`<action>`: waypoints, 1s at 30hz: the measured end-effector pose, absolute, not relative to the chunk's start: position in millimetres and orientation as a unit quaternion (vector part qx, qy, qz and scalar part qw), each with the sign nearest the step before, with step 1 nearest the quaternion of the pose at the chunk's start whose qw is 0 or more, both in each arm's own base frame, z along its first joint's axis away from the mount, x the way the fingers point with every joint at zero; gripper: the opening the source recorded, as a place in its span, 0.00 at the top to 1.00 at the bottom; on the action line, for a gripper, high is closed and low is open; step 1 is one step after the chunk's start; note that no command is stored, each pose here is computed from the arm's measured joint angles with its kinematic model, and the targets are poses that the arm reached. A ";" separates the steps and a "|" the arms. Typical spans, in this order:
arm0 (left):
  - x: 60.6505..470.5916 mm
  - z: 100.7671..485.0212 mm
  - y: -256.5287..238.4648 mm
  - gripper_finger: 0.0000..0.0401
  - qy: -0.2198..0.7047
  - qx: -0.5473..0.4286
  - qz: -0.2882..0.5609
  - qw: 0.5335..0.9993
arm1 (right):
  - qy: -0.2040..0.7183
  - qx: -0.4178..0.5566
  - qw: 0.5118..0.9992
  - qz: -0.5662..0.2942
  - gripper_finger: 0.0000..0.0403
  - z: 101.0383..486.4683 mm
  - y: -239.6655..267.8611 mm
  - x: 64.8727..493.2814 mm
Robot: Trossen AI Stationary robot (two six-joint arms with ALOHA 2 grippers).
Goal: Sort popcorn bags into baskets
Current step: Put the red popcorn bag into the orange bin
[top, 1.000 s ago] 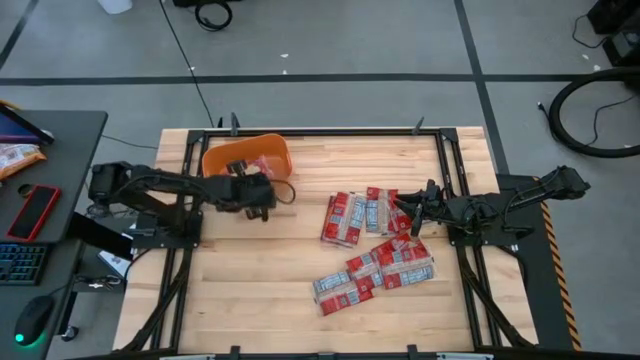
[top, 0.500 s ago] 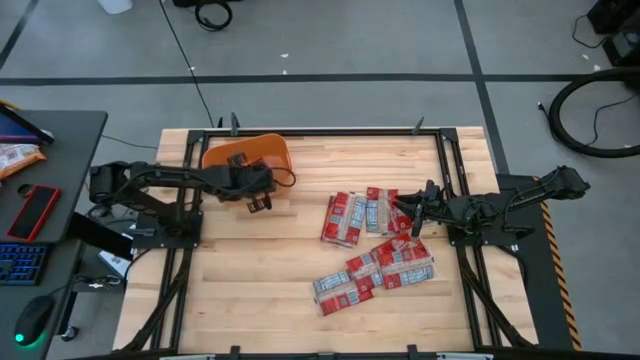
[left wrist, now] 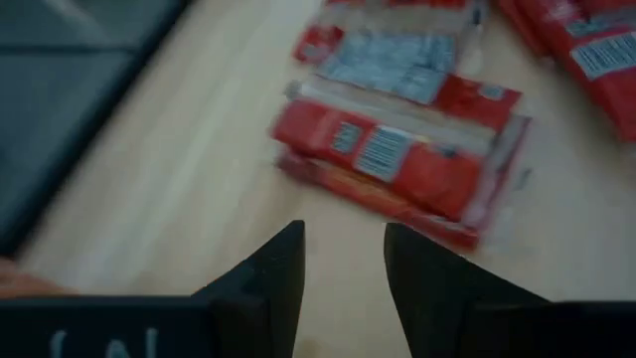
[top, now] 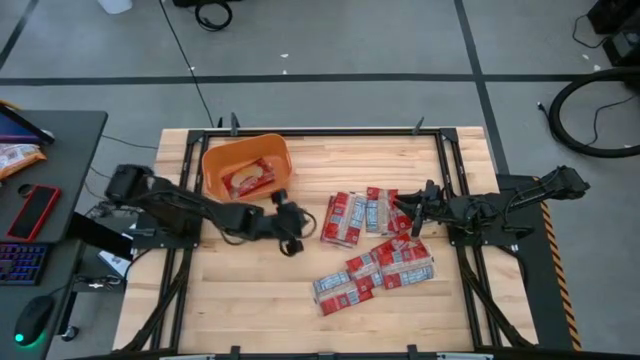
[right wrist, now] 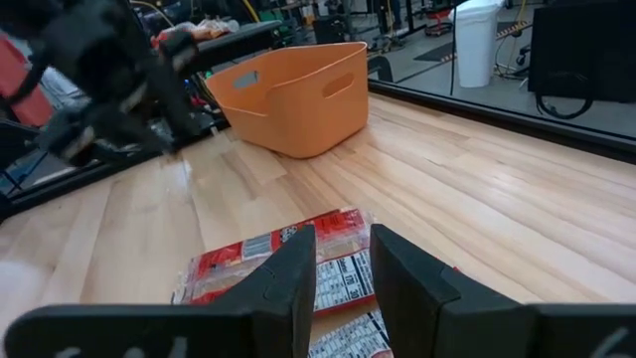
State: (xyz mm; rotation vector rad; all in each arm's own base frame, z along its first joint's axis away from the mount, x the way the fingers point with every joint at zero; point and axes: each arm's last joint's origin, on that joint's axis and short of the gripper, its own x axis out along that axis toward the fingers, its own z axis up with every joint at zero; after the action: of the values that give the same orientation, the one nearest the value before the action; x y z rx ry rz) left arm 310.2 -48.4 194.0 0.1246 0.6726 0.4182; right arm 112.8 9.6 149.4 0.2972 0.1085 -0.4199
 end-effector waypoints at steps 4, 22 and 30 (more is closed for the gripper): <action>343.4 185.5 -56.2 0.64 0.347 0.025 0.198 0.916 | 0.051 0.148 0.966 -0.207 0.74 149.9 9.7 113.0; 443.7 133.2 -9.7 0.64 0.390 -0.104 0.209 0.891 | 0.051 0.148 0.966 -0.207 0.74 149.9 9.7 112.9; 425.6 130.4 -26.0 0.65 0.517 0.056 0.059 0.852 | 0.051 0.148 0.966 -0.207 0.74 150.0 9.7 113.0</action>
State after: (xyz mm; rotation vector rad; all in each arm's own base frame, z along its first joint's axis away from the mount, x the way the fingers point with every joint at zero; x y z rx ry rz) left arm 425.6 -26.0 130.4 0.1176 1.0871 0.1231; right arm 113.0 9.7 150.0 0.2999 0.1030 -0.4186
